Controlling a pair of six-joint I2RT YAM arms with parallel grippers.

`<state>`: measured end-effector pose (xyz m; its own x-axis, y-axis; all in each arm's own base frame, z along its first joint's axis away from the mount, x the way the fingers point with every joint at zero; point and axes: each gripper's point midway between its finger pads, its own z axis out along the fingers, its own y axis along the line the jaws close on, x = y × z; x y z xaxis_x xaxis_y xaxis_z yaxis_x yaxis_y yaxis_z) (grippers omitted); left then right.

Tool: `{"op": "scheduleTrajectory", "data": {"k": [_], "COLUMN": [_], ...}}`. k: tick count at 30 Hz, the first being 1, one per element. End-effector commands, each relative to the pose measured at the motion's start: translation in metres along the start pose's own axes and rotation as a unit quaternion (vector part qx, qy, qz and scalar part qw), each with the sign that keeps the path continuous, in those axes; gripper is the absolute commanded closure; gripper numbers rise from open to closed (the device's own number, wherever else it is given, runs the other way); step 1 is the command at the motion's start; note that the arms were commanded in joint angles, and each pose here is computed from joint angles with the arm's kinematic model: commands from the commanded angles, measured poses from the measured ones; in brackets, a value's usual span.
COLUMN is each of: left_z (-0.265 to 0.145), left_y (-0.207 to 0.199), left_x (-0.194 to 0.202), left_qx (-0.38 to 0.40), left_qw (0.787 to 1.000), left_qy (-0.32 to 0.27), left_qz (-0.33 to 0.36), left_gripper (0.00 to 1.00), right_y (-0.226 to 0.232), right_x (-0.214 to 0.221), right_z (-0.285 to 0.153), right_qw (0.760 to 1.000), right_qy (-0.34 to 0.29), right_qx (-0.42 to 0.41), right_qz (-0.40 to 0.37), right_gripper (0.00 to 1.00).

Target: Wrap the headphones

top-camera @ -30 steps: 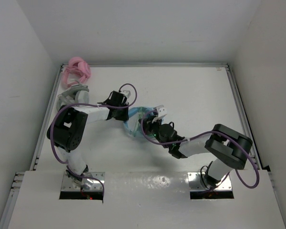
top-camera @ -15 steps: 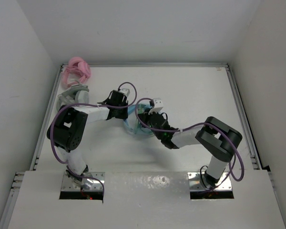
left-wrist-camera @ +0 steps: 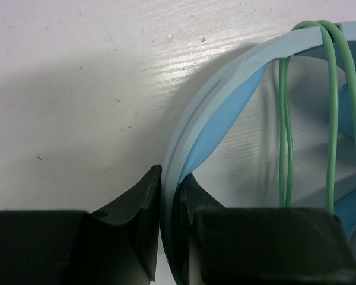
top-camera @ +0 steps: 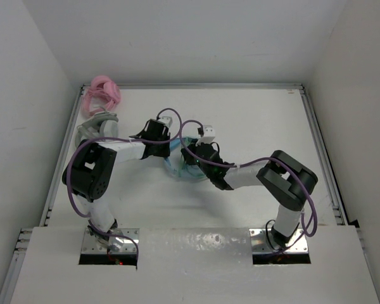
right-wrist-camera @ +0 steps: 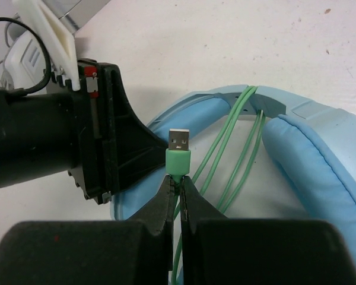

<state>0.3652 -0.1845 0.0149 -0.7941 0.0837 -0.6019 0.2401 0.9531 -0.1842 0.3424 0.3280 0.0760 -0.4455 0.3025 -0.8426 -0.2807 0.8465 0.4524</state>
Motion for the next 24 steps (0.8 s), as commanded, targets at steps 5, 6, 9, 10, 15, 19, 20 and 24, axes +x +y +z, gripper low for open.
{"op": "scheduleTrajectory", "data": {"k": [5,6,9,10,15,19,20,24], "left_z": [-0.013,-0.013,-0.017,-0.017,-0.025,-0.031,-0.033,-0.035], "left_y": [-0.024,-0.024,-0.025,-0.025,-0.023,-0.024,-0.025,-0.025], "left_x": [-0.003,-0.004,-0.006,-0.006,-0.015,-0.022,-0.023,-0.024], "left_qx": [0.042,0.042,0.043,0.042,0.037,0.034,0.035,0.029], "left_qw": [0.999,0.999,0.999,0.999,0.999,0.998,0.998,0.998], "left_qy": [0.003,0.001,-0.003,-0.004,-0.024,-0.038,-0.041,-0.046], "left_qz": [0.025,0.024,0.025,0.024,0.025,0.026,0.026,0.027], "left_gripper": [1.0,1.0,1.0,1.0,1.0,1.0,1.0,1.0], "right_y": [-0.042,-0.046,-0.056,-0.059,-0.072,-0.073,-0.07,-0.078], "right_x": [-0.014,-0.011,-0.001,0.0,0.001,0.01,0.006,0.008], "right_z": [0.016,0.016,0.013,0.011,0.005,0.009,0.012,0.004], "right_qw": [0.996,0.996,0.994,0.993,0.987,0.978,0.977,0.969], "right_qy": [-0.021,-0.013,0.006,0.008,0.031,0.093,0.094,0.109], "right_qx": [0.08,0.088,0.109,0.114,0.158,0.181,0.181,0.216], "right_qz": [0.013,0.008,0.004,0.011,-0.012,-0.057,-0.058,-0.052], "right_gripper": [1.0,1.0,1.0,1.0,1.0,1.0,1.0,1.0]}}
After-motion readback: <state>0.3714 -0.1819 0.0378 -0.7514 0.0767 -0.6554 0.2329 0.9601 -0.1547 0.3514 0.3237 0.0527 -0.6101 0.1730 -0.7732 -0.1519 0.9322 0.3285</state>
